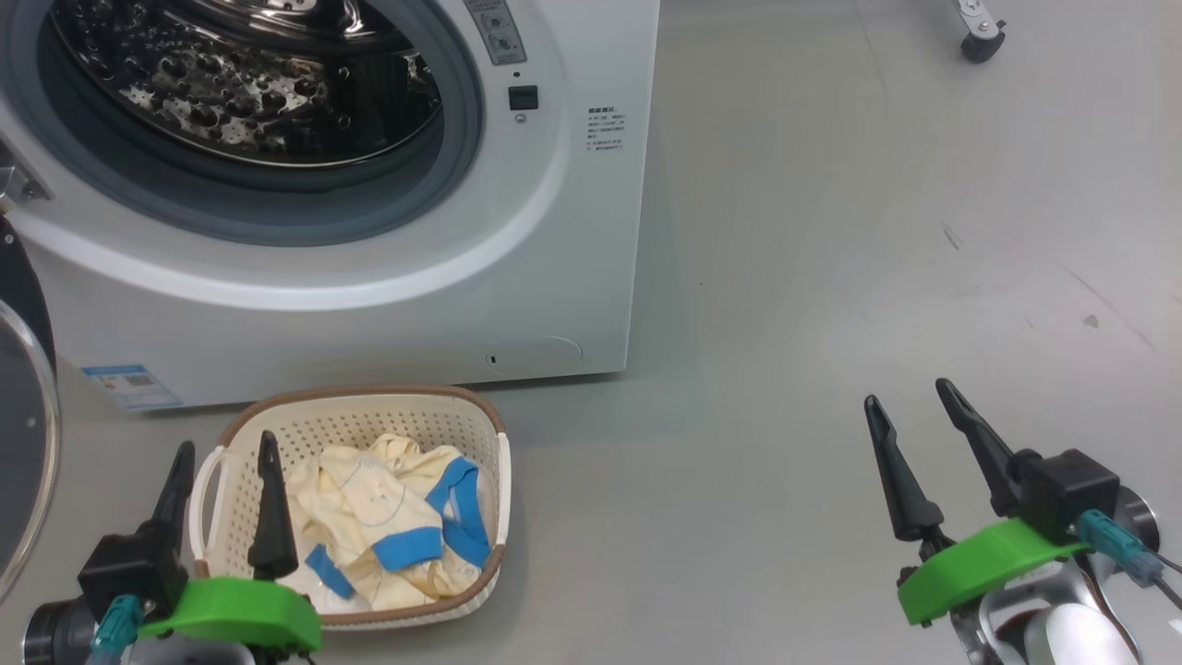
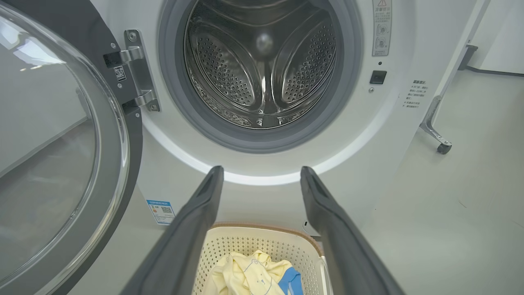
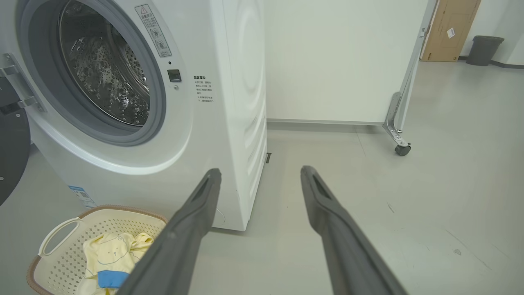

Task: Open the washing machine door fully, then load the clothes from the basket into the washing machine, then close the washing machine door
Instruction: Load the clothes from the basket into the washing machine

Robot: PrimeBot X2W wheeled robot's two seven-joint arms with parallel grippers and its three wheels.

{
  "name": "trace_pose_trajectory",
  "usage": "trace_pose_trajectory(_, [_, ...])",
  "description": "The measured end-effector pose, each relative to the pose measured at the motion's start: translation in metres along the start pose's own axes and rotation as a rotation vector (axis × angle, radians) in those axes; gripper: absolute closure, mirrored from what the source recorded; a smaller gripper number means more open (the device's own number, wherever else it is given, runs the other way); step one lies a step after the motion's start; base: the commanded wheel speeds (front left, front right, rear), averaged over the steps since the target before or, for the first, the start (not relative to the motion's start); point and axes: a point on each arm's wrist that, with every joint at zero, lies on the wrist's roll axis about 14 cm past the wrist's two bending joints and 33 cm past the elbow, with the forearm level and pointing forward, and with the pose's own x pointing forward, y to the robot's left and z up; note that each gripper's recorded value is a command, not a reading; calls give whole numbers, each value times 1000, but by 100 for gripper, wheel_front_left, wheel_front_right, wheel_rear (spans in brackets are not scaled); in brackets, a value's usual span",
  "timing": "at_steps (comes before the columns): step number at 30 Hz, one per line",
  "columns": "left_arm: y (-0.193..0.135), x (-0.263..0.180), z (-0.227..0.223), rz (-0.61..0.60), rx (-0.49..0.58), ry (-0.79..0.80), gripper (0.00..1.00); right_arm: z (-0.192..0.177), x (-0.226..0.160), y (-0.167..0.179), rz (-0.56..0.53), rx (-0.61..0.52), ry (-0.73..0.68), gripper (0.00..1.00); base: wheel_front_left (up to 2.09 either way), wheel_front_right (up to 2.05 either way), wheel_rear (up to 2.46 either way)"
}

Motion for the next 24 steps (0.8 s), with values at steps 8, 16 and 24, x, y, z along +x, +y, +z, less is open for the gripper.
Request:
trace_pose_trajectory(8, [3,-1,-4,7,2,13,0,-2,3,2,6,0,5,0,0,0,0])
trace_pose_trajectory(16, [3,8,-27,1,9,87,0,-10,12,5,18,9,25,0,0,0,0])
trace_pose_trajectory(24, [4,23,-82,-37,2,258,0,-19,29,9,35,7,46,0,0,0,0])
